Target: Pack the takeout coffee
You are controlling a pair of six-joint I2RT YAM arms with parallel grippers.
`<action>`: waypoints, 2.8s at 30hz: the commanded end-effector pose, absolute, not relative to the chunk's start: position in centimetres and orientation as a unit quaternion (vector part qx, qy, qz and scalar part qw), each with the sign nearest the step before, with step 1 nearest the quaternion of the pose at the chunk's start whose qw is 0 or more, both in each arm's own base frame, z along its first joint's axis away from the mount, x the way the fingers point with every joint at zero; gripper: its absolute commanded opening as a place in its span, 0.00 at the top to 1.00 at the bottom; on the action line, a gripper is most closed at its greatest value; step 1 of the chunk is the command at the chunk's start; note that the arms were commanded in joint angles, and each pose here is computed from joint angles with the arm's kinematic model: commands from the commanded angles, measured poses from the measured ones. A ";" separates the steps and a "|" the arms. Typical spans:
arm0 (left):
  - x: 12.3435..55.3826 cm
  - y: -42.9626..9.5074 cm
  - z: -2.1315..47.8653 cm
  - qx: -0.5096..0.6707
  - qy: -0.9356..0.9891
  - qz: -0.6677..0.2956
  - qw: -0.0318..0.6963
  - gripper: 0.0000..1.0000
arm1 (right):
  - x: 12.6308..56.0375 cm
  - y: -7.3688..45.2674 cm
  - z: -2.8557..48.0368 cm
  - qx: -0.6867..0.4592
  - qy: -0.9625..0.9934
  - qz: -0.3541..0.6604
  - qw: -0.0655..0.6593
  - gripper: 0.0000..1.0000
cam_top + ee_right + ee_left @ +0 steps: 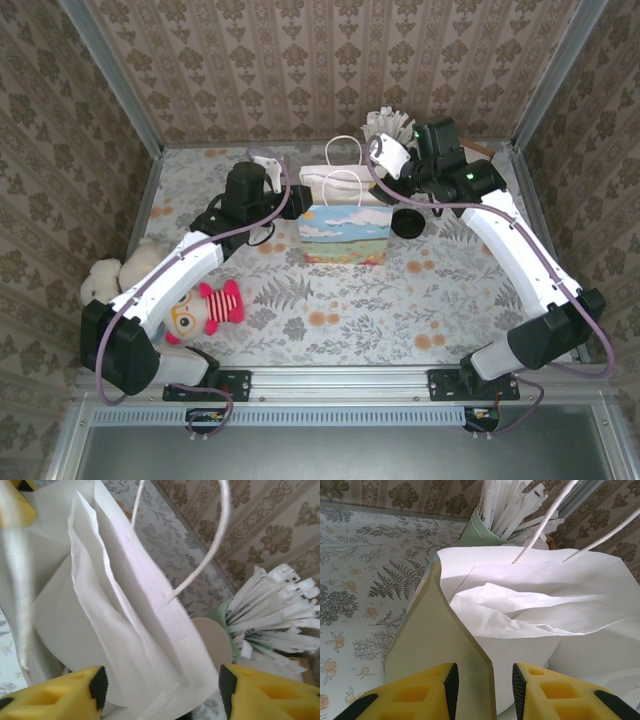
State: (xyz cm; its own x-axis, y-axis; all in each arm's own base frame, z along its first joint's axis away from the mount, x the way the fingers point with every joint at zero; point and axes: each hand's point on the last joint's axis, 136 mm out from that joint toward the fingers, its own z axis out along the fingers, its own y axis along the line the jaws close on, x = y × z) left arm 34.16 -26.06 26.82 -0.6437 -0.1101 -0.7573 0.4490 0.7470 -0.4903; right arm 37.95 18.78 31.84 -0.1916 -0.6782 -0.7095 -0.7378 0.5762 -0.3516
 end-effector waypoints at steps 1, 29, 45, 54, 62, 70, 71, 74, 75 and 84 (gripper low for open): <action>34.3 -25.7 26.8 0.087 0.847 -0.333 0.405 0.64 | 37.3 20.8 28.8 -0.467 0.782 0.096 0.402 0.56; 33.9 -27.8 28.8 0.106 0.817 -0.385 0.416 0.63 | 40.9 30.6 24.1 -0.469 0.794 0.234 0.308 0.92; 35.5 -12.2 35.0 0.008 0.796 -0.154 0.585 0.14 | 39.0 19.1 41.1 -0.314 0.747 0.112 0.575 0.14; 35.7 0.3 28.0 -0.105 0.778 0.018 0.619 0.00 | 36.4 -2.2 36.9 0.117 0.740 -0.085 0.657 0.00; 36.4 2.5 17.8 -0.106 0.810 0.046 0.575 0.00 | 33.3 -11.2 20.7 0.267 0.772 -0.142 0.559 0.00; 38.0 -0.5 12.4 -0.006 0.846 0.013 0.532 0.00 | 36.0 -10.1 10.7 0.239 0.829 -0.052 0.502 0.00; 38.5 -1.0 12.4 0.008 0.842 0.010 0.539 0.00 | 36.9 -9.5 10.6 0.223 0.832 -0.037 0.506 0.00; 39.4 -1.3 11.5 0.044 0.840 0.044 0.539 0.00 | 39.0 -8.0 10.5 0.179 0.839 -0.002 0.514 0.00; 39.5 -1.6 11.8 0.058 0.831 0.055 0.551 0.00 | 39.6 -7.6 10.3 0.169 0.847 0.010 0.503 0.00; 38.5 -1.3 10.0 0.059 0.796 0.051 0.600 0.00 | 39.2 -4.6 11.4 0.100 0.832 0.047 0.544 0.00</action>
